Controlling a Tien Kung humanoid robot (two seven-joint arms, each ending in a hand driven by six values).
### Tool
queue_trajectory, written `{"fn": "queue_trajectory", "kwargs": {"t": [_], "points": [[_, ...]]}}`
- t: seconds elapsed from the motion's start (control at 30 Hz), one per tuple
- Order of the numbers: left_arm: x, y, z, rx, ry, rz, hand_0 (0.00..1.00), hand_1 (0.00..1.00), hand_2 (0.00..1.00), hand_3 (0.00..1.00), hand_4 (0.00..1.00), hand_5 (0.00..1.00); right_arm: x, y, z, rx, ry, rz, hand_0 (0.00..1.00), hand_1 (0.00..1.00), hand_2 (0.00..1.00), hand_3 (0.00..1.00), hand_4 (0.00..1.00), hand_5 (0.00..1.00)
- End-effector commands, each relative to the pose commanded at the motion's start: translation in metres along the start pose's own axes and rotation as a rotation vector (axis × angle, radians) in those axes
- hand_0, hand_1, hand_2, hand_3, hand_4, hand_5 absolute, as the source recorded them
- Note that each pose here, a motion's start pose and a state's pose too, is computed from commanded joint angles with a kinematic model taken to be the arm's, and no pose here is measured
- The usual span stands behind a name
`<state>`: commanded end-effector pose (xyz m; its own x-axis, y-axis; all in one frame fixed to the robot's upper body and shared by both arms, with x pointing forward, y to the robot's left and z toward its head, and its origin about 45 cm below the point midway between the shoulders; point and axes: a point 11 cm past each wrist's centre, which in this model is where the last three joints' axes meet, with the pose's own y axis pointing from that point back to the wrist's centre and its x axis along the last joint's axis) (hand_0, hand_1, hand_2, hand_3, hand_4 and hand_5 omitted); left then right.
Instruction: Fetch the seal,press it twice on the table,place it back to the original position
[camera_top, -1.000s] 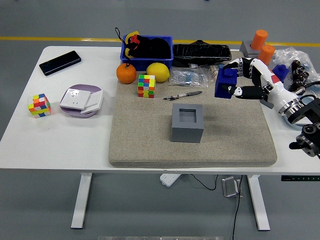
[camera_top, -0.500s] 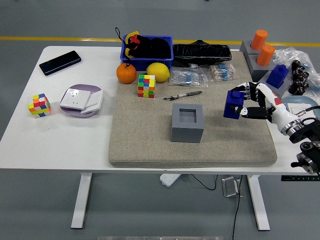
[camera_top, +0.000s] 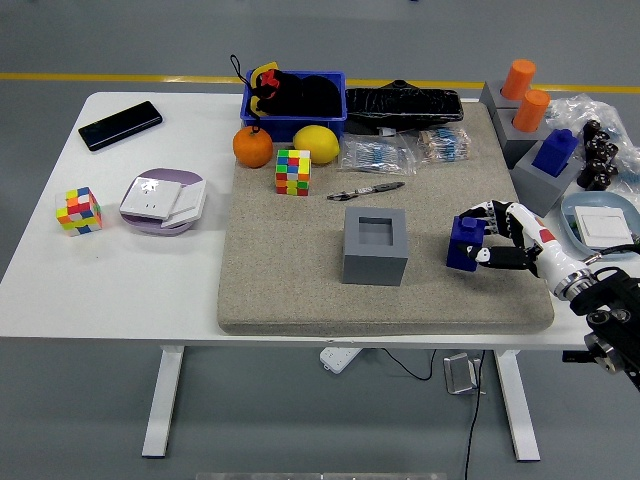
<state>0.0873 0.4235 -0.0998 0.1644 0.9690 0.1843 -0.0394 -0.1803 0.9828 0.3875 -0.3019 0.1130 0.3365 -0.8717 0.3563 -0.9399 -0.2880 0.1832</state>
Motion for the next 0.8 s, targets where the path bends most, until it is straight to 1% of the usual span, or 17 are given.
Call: {"fn": "queue_trajectory", "kwargs": {"t": [0.2, 0.33, 0.47, 0.6, 0.63, 0.7, 0.8], "points": [[0.000, 0.000, 0.000, 0.000, 0.001, -0.001, 0.721, 0.693, 0.680, 0.751, 0.684, 0.258, -0.001, 0.000, 0.001, -0.002, -0.001, 0.000, 0.567, 0.402, 0.411, 0.427, 0.676, 0.002], [0.000, 0.000, 0.001, -0.003, 0.003, -0.003, 0.722, 0.693, 0.680, 0.750, 0.684, 0.259, 0.003, -0.002, -0.008, 0.027, -0.008, 0.010, 0.563, 0.401, 0.410, 0.427, 0.677, 0.002], [0.000, 0.000, 0.001, -0.003, 0.003, -0.002, 0.722, 0.693, 0.681, 0.751, 0.685, 0.259, 0.008, -0.007, -0.033, 0.096, -0.014, 0.013, 0.560, 0.398, 0.409, 0.423, 0.676, 0.002], [0.001, 0.000, 0.002, -0.005, 0.004, -0.002, 0.722, 0.693, 0.681, 0.751, 0.685, 0.259, 0.011, -0.010, -0.068, 0.190, -0.015, 0.005, 0.560, 0.398, 0.409, 0.423, 0.676, 0.002], [0.001, 0.000, 0.002, -0.005, 0.005, -0.001, 0.723, 0.694, 0.680, 0.751, 0.686, 0.260, 0.010, -0.011, -0.072, 0.202, -0.015, 0.003, 0.555, 0.396, 0.407, 0.421, 0.676, 0.002], [0.001, 0.000, 0.002, -0.004, 0.005, -0.001, 0.723, 0.694, 0.680, 0.751, 0.686, 0.260, 0.008, -0.011, -0.091, 0.254, -0.019, -0.009, 0.555, 0.396, 0.407, 0.421, 0.676, 0.002], [0.001, 0.000, 0.002, -0.004, 0.005, -0.001, 0.723, 0.694, 0.680, 0.751, 0.686, 0.260, 0.000, -0.012, -0.112, 0.309, -0.028, -0.034, 0.555, 0.396, 0.407, 0.421, 0.676, 0.002]]}}
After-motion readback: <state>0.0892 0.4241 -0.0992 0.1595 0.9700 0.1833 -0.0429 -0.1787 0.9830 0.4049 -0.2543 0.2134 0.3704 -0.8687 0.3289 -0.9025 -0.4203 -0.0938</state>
